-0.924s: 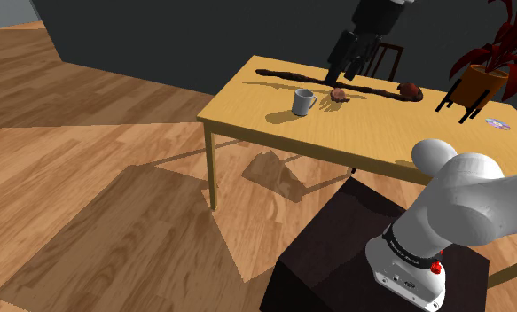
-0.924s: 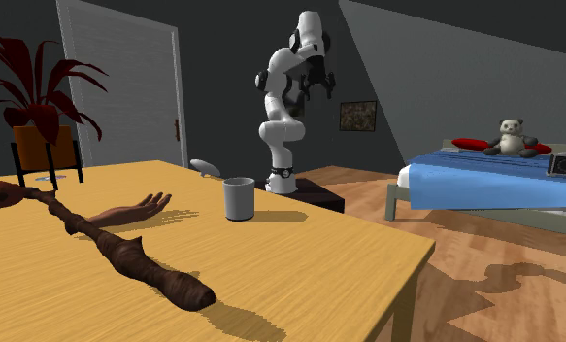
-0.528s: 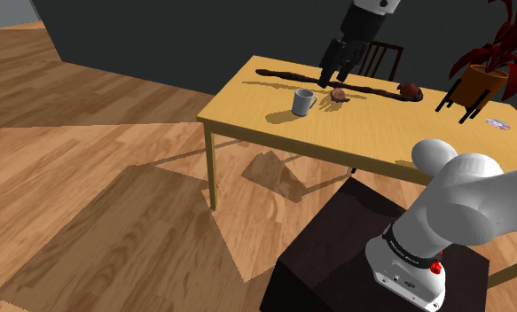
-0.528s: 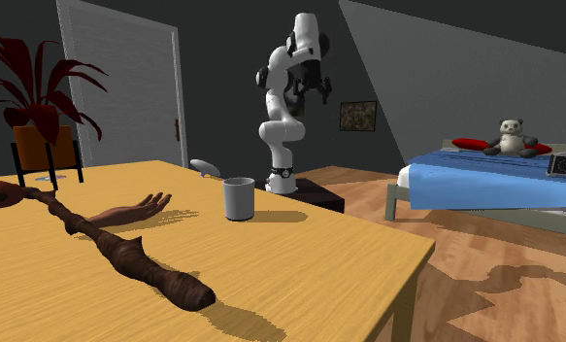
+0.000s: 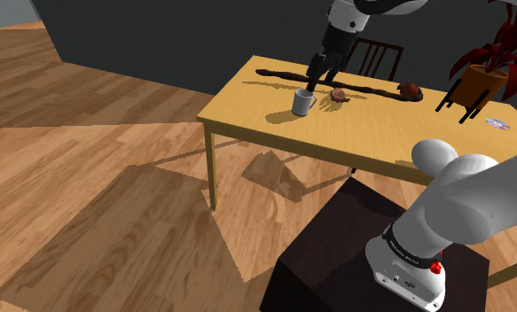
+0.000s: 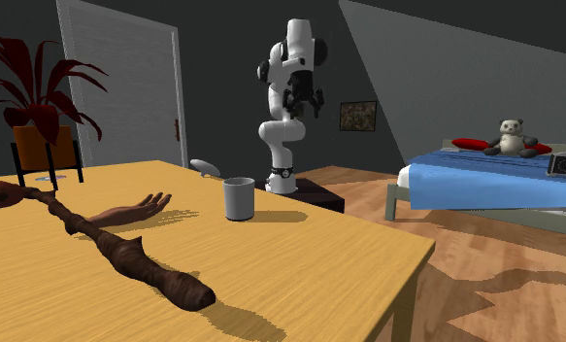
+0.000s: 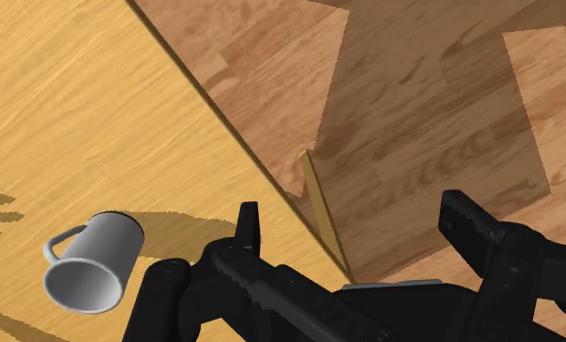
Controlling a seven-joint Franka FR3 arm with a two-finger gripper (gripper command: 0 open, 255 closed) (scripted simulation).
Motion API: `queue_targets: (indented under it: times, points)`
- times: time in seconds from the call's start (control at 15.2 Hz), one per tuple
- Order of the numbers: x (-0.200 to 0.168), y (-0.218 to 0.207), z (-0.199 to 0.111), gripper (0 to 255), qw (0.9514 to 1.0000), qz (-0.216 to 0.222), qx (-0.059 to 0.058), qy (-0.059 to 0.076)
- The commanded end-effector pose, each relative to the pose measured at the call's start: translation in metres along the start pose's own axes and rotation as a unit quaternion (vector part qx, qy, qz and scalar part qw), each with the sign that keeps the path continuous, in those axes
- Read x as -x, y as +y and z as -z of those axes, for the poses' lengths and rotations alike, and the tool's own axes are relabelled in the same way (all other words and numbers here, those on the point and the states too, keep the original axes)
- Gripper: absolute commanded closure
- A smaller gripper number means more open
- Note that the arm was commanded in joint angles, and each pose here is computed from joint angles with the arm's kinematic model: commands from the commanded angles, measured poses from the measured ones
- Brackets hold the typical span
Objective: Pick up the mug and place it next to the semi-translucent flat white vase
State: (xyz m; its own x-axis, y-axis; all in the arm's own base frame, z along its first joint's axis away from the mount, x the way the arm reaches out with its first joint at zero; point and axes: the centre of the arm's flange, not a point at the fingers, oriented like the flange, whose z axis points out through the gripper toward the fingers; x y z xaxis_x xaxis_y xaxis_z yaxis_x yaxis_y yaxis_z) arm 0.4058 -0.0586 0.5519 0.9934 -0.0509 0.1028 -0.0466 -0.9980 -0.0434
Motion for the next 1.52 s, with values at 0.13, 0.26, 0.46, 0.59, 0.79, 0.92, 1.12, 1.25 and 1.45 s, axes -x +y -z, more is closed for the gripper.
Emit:
queue_targets:
  times: [0.13,0.26,0.46,0.59,0.79,0.92,1.12,1.25,1.45]
  points:
    - [-0.032,0.032,-0.028,0,0.9999,0.001,0.009,-0.008]
    - [-0.047,0.048,-0.041,0,0.9998,0.001,0.013,-0.012]
    - [-0.070,0.072,-0.062,0,0.9996,0.002,0.019,-0.018]
    - [-0.086,0.089,-0.076,0,0.9995,0.002,0.024,-0.022]
    - [-0.108,0.114,-0.097,0,0.9991,0.002,0.030,-0.028]
    - [-0.123,0.131,-0.110,0,0.9989,0.003,0.034,-0.032]
    - [-0.145,0.156,-0.131,0,0.9984,0.003,0.041,-0.039]
    - [-0.160,0.173,-0.145,0,0.9981,0.003,0.045,-0.043]
    - [-0.182,0.198,-0.165,0,0.9975,0.004,0.051,-0.049]
